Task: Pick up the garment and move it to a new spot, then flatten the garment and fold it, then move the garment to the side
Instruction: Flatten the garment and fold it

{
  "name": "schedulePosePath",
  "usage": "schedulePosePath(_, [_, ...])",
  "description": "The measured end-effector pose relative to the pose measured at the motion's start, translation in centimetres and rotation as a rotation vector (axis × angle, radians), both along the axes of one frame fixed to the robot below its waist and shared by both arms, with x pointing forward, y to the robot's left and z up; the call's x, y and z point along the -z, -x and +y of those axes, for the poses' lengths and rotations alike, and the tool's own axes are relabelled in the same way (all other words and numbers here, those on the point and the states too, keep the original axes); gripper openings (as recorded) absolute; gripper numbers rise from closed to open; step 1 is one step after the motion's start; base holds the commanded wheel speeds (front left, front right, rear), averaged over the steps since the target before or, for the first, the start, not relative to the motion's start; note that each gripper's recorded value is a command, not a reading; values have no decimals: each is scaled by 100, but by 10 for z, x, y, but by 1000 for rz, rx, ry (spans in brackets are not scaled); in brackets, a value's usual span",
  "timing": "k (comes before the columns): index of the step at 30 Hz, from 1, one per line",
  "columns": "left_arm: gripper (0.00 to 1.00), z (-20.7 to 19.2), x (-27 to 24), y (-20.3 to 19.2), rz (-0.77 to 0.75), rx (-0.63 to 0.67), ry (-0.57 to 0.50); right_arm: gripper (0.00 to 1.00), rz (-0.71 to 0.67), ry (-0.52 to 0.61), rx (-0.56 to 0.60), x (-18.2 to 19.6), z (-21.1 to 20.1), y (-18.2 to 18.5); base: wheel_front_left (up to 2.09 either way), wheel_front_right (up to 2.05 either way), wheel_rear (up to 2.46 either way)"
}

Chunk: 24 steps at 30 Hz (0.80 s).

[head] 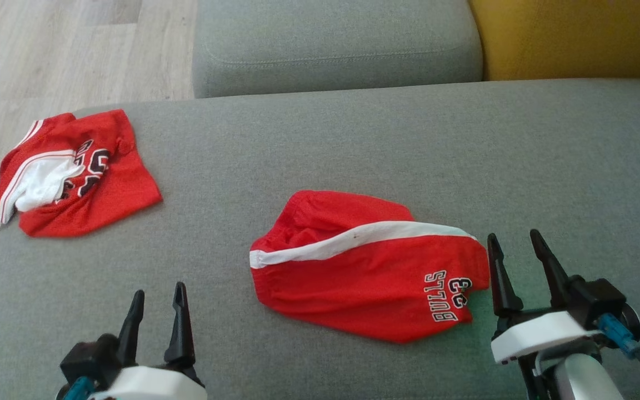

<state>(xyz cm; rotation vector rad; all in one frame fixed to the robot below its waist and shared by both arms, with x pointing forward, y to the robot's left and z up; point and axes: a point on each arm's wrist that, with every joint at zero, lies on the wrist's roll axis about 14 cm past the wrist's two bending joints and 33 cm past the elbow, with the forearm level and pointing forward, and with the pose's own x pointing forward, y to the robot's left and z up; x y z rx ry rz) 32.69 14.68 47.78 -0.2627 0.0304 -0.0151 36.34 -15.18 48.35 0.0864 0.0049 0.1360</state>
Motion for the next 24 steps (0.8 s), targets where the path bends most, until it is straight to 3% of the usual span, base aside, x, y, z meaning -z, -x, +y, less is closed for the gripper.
schedulePosePath(13, [100, -11, 14, 4, 41, 44, -4, 100, -8, -12, -6, -3, 3, -5, 0, 0, 0])
schedulePosePath(17, [100, -43, 33, -6, 161, 197, -2, 100, -6, -13, -10, -2, 4, -11, 0, 0, 0])
schedulePosePath(24, [100, -70, 25, -48, 245, 335, 31, 100, 6, -3, -7, 2, 2, -24, 0, 0, 0])
